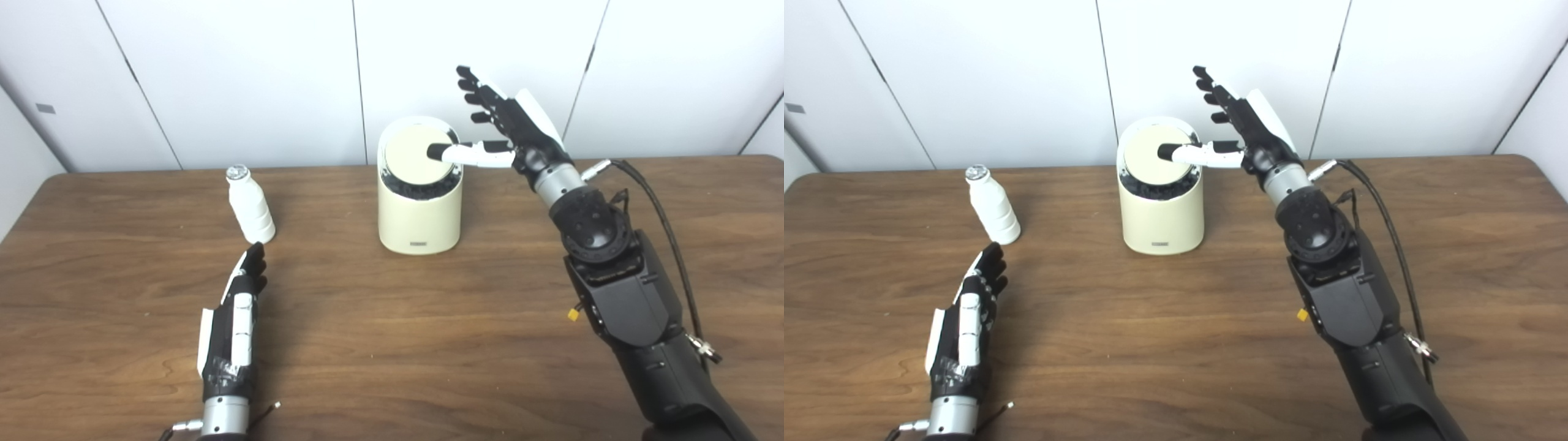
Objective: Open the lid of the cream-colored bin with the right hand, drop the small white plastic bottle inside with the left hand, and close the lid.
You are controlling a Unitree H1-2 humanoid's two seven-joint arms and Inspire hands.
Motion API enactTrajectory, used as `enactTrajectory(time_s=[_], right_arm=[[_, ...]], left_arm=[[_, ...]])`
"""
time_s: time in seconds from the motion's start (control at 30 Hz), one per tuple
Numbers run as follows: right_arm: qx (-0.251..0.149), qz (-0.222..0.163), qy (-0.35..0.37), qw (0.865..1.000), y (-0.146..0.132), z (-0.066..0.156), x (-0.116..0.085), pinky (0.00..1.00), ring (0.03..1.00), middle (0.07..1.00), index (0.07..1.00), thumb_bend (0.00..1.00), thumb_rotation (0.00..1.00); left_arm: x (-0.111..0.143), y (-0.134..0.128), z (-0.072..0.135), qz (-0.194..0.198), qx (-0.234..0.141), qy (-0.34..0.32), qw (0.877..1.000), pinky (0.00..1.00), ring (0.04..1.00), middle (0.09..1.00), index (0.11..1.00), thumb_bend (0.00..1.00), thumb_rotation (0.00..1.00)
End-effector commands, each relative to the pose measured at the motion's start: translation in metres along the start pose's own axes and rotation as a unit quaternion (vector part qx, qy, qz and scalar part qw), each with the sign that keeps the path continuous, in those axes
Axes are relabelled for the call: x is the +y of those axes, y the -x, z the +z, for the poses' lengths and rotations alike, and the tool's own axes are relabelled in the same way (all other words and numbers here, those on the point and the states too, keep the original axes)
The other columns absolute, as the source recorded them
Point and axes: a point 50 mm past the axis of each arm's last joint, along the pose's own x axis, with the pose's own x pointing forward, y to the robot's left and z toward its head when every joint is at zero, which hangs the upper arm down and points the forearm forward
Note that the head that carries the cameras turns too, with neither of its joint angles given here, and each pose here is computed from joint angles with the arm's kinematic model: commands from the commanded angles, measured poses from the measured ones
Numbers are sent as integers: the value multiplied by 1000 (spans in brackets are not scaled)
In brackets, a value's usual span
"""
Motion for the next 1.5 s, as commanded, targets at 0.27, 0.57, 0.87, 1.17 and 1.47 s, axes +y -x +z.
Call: enactTrajectory(time_s=[0.27,0.57,0.87,1.17,1.47], right_arm=[[-64,-14,83,994,-27,32,0,774,880,911,942,865,439],[-58,-6,92,994,-35,32,2,799,895,924,943,835,409],[-53,-1,105,993,-41,29,2,807,905,923,937,826,403],[-52,1,118,992,-42,29,5,803,908,918,934,805,390],[-50,7,134,990,-44,26,8,816,909,914,934,805,386]], left_arm=[[-10,7,-11,-5,16,15,1000,968,964,961,943,521,982],[-11,7,-11,-2,18,13,1000,960,953,949,935,524,982],[-11,8,-10,1,18,12,1000,961,952,949,933,528,984],[-11,8,-11,0,20,14,1000,963,953,949,929,517,983],[-12,8,-10,1,18,21,1000,960,954,950,928,537,972]])
